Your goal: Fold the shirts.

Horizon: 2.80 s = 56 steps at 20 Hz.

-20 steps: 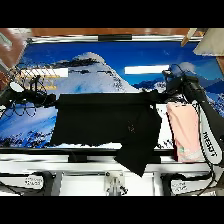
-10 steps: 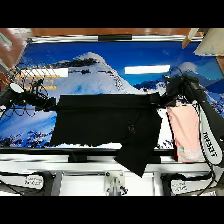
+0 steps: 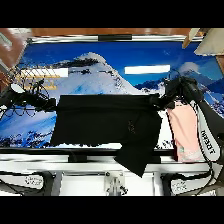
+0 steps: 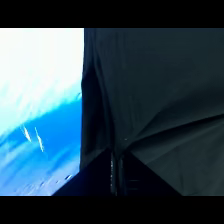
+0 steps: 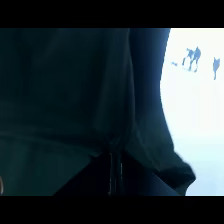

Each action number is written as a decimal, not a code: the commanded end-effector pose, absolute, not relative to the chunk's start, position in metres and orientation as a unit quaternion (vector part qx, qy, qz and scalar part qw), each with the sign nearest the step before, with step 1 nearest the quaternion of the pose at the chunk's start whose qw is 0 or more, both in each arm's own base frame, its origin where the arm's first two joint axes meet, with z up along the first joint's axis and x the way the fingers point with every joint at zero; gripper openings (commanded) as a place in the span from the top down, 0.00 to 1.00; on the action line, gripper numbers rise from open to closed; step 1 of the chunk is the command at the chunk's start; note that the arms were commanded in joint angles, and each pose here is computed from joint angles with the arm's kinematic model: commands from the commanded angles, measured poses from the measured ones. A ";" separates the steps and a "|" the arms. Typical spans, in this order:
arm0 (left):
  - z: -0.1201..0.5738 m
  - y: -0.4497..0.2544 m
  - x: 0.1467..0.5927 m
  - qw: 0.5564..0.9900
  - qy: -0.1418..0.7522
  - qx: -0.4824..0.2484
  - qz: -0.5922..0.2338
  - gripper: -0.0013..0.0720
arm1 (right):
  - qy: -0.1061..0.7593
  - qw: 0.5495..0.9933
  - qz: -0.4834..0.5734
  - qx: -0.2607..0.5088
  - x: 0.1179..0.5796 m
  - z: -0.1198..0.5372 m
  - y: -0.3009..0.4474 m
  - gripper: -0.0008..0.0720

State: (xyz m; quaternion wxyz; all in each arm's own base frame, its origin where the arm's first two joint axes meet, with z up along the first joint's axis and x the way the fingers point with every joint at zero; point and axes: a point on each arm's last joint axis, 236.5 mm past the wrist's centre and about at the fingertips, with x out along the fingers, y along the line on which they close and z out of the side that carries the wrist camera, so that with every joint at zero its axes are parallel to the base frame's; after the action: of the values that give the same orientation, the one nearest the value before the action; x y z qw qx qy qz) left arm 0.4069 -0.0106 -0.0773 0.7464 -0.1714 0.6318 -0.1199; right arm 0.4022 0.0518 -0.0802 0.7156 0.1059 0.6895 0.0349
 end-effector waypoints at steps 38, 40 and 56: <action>-0.081 0.013 0.225 0.632 0.732 -0.218 -0.131 0.29 | 0.730 0.669 -0.010 0.141 0.253 -0.020 -0.025 0.14; -0.088 0.009 0.217 0.630 0.732 -0.221 -0.135 0.29 | 0.729 0.669 -0.008 0.144 0.250 -0.026 -0.022 0.14; -0.113 -0.014 0.225 0.630 0.714 -0.276 -0.131 0.65 | 0.719 0.675 0.001 0.164 0.256 -0.025 -0.013 0.14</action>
State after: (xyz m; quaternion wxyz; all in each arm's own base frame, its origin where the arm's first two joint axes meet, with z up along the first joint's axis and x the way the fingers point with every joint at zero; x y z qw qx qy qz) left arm 0.2214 -0.0117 -0.1090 0.6264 -0.2656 0.7204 -0.1347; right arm 0.2600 -0.0178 -0.0265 0.6823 0.1556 0.7143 -0.0042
